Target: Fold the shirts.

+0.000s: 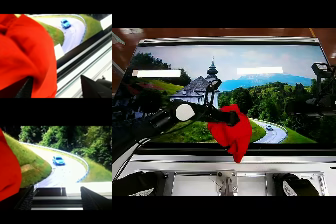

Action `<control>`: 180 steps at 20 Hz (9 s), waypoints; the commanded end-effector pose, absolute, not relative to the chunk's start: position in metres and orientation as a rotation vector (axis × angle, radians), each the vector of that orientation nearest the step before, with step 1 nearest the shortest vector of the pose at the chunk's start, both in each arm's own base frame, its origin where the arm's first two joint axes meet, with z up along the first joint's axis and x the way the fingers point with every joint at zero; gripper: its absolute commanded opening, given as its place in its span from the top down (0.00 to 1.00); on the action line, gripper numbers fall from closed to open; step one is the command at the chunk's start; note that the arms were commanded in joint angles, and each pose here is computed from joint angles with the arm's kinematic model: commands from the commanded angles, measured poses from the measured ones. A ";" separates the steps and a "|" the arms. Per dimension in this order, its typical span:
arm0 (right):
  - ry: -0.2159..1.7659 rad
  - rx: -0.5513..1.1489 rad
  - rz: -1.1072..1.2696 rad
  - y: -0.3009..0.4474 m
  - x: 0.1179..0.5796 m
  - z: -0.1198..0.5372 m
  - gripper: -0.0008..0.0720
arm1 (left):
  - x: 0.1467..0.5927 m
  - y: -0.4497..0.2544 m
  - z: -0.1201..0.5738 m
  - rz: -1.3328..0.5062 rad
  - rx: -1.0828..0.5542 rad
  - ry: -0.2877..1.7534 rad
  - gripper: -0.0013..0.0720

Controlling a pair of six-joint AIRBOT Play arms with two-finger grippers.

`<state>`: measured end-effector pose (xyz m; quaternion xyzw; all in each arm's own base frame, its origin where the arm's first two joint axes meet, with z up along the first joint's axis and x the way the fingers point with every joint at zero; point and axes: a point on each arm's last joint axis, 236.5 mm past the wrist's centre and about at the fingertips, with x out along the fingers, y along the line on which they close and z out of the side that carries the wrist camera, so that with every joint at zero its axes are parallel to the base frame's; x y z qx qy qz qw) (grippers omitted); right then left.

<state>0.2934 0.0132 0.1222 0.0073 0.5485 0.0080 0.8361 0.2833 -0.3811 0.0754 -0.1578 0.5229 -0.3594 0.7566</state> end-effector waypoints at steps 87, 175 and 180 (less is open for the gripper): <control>0.853 0.092 0.294 0.069 0.172 0.297 0.91 | 0.273 -0.056 0.370 -0.229 -0.004 0.436 0.93; 0.712 0.224 0.132 0.048 0.181 0.343 0.91 | 0.188 -0.033 0.425 -0.136 -0.002 0.313 0.93; 1.007 0.084 0.057 0.061 0.243 0.243 0.91 | 0.248 -0.022 0.345 -0.103 0.008 0.497 0.93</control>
